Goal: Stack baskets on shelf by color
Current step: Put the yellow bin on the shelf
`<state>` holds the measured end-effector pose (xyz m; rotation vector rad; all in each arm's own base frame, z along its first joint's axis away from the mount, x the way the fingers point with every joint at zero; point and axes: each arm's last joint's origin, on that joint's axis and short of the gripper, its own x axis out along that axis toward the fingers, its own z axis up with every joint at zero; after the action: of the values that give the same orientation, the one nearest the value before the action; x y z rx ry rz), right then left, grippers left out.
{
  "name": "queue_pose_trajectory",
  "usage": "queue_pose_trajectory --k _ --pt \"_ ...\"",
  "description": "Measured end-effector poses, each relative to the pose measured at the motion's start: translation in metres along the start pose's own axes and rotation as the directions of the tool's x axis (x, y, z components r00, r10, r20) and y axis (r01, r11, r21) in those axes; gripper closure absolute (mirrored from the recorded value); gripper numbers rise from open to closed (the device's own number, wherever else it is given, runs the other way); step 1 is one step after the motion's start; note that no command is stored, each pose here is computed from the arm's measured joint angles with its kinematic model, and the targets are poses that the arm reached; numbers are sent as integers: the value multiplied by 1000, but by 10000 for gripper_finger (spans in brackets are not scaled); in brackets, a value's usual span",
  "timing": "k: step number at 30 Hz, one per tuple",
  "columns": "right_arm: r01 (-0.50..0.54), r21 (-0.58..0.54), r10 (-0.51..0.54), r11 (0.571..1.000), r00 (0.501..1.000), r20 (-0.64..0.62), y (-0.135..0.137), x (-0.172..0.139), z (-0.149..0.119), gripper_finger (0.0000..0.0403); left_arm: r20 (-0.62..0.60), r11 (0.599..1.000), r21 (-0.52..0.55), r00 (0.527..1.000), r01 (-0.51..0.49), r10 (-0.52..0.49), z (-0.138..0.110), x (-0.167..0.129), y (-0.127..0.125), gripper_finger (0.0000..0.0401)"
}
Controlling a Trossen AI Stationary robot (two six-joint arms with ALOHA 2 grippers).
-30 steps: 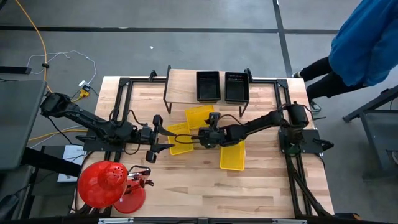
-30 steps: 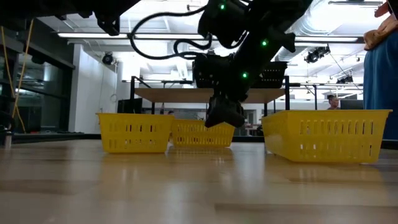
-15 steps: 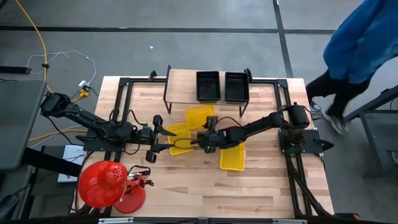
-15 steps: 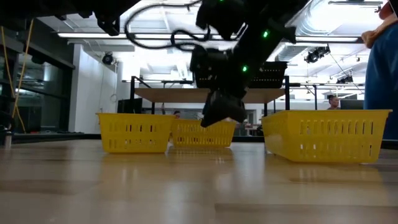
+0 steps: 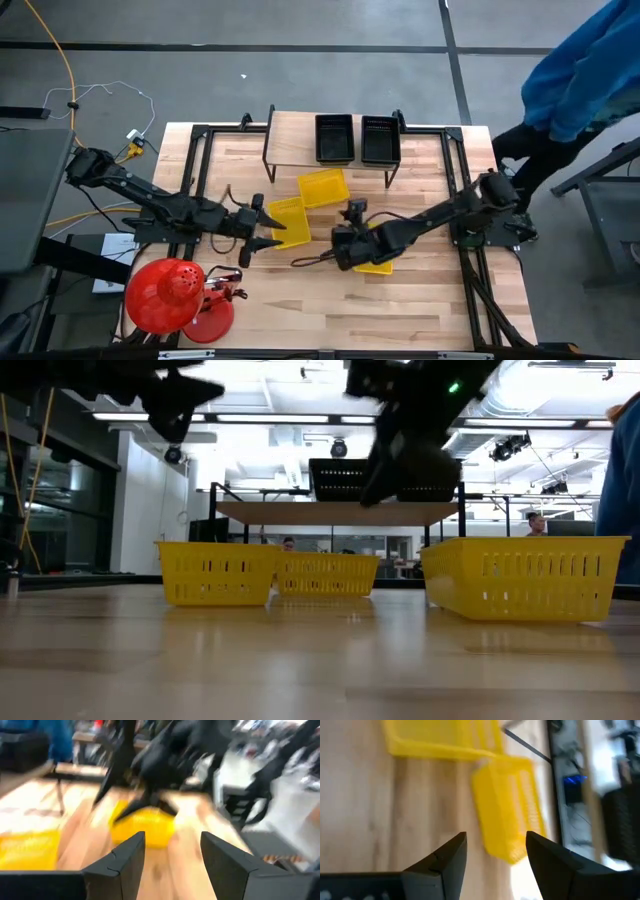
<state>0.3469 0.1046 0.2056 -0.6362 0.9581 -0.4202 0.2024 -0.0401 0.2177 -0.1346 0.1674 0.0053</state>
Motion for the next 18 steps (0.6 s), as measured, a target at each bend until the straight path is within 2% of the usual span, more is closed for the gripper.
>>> queue_pose_trajectory --k 4,8,12,14,18 --pt "32 42 -32 999 999 -4 -4 -27 -8 211 -155 996 10 984 -92 92 2 12 -7 220" --pt "42 69 -42 997 999 -14 -7 -49 -21 211 -250 993 33 961 -109 114 1 28 -17 220" --pt "71 137 -72 988 997 2 -9 -65 -43 211 -409 987 29 899 -160 158 -5 48 -22 220" --pt "72 191 -79 979 997 27 -11 -73 -54 211 -492 979 49 849 -196 195 -10 55 -23 220" --pt "90 308 -122 947 989 86 -15 -84 -73 211 -581 966 101 774 -239 252 -15 72 -26 220"
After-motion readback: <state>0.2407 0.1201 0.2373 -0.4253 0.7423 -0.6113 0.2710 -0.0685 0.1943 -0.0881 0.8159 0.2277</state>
